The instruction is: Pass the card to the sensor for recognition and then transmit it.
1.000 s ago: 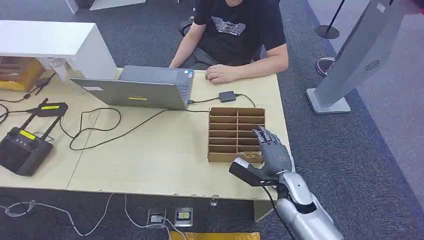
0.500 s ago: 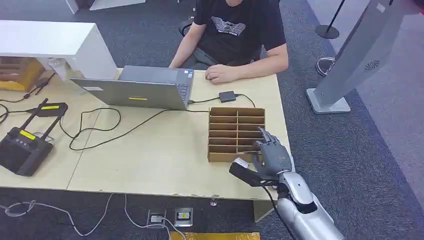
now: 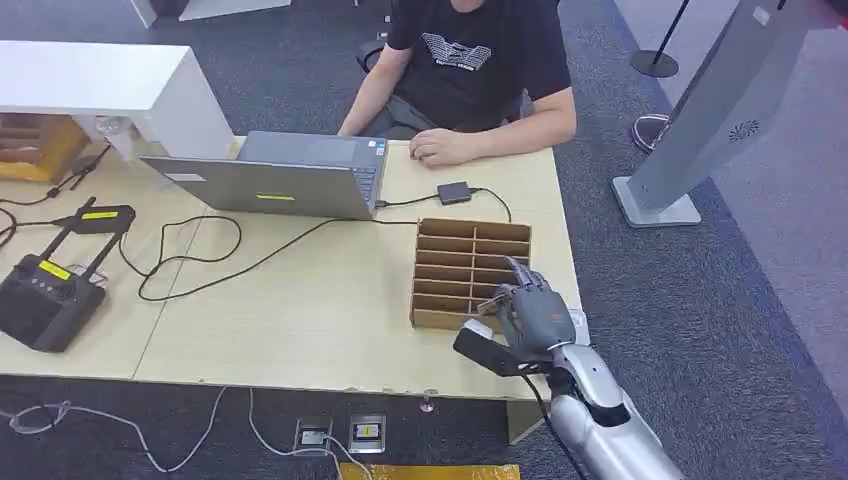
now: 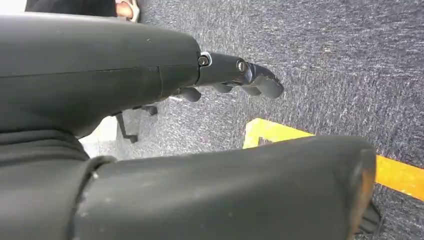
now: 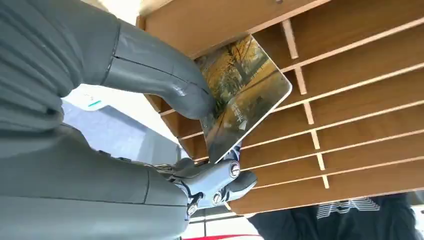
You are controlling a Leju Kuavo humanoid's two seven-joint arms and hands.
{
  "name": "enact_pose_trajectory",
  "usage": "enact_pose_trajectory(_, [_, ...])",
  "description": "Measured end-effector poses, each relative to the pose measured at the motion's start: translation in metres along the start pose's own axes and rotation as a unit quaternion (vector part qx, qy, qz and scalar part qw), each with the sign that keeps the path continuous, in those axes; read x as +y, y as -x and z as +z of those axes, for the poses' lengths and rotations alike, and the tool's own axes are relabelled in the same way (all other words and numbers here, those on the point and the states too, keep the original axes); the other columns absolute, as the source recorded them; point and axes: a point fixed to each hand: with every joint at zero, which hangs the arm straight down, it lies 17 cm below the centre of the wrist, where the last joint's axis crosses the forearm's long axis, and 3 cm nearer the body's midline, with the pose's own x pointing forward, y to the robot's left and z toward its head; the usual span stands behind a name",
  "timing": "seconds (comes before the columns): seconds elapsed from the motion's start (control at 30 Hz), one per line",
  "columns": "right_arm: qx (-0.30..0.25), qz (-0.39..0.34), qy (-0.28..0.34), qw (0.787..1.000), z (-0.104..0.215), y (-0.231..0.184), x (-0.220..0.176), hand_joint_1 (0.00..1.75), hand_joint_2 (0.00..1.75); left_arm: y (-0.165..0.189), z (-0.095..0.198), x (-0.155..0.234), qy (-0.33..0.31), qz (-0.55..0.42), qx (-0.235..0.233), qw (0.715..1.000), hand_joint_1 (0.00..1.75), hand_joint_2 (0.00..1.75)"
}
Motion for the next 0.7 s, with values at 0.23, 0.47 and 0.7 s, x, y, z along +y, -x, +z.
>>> enact_pose_trajectory(0.23, [-0.017,-0.011,0.013,1.000,-0.006,-0.010,-0.003,1.75,1.75,0.005,-0.001,0.004,-0.017,0.012,0.015,1.000,0.00,0.00])
enact_pose_trajectory(0.47, [-0.026,0.065,0.086,0.994,-0.028,-0.022,-0.067,1.75,1.75,0.005,-0.001,0.002,-0.023,0.016,0.017,0.999,0.00,0.00])
enact_pose_trajectory(0.7, [-0.039,0.097,0.232,0.967,-0.029,-0.053,-0.207,1.75,1.75,-0.002,-0.001,0.003,-0.019,0.010,-0.007,1.000,0.00,0.00])
